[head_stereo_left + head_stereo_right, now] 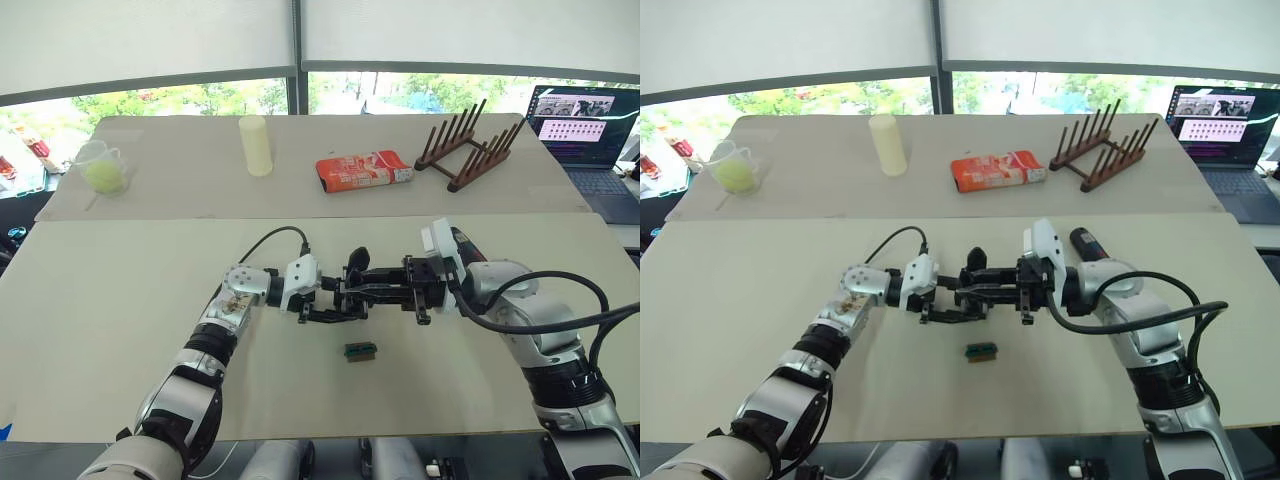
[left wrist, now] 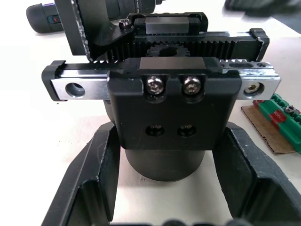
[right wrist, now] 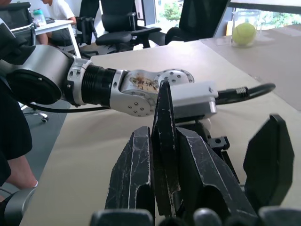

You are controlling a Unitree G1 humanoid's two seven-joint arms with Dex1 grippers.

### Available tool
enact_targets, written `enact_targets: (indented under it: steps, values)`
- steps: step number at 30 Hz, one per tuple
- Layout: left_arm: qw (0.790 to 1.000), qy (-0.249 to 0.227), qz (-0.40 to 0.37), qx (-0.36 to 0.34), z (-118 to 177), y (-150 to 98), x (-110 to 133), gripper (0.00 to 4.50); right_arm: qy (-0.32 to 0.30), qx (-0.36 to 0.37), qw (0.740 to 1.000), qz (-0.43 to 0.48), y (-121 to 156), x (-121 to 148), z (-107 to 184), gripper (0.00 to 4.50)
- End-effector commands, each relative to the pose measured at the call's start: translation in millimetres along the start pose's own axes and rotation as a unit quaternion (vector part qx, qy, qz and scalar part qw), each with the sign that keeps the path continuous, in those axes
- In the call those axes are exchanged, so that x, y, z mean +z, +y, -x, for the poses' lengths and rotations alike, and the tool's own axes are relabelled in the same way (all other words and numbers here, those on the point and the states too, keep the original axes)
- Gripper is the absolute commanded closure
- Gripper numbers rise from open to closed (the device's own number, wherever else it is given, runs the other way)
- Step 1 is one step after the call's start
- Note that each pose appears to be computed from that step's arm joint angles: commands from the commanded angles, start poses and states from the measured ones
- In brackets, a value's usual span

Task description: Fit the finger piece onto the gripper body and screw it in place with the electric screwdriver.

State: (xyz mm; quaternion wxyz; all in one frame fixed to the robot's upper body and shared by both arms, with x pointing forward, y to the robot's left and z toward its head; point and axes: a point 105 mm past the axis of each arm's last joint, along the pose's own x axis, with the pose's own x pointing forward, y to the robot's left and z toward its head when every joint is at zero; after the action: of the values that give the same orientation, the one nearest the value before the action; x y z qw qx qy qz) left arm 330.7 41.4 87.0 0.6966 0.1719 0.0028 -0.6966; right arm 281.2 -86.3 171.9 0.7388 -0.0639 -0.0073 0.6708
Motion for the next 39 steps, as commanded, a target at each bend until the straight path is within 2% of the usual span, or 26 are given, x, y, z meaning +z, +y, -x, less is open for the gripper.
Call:
enact_targets:
  steps: [1,10,23,39]
  values:
    - [1.0,0.012,-0.008,-0.008,-1.7,-4.4,-2.7,2.2,-0.007,0.012,1.0,0.026,0.2,6.4,-2.1,4.17]
    - [1.0,0.012,-0.007,-0.001,-2.0,-2.6,-1.9,2.2,-0.008,0.021,1.0,0.02,-0.6,6.2,-7.5,4.18]
    - [1.0,0.01,-0.007,0.001,-1.7,-1.8,-0.4,2.2,0.036,0.024,0.999,0.002,-0.1,-21.2,-0.2,4.18]
    - [1.0,0.009,-0.006,0.003,-2.2,-1.8,0.1,2.2,0.049,0.004,0.998,-0.035,-5.8,-40.6,-1.4,4.18]
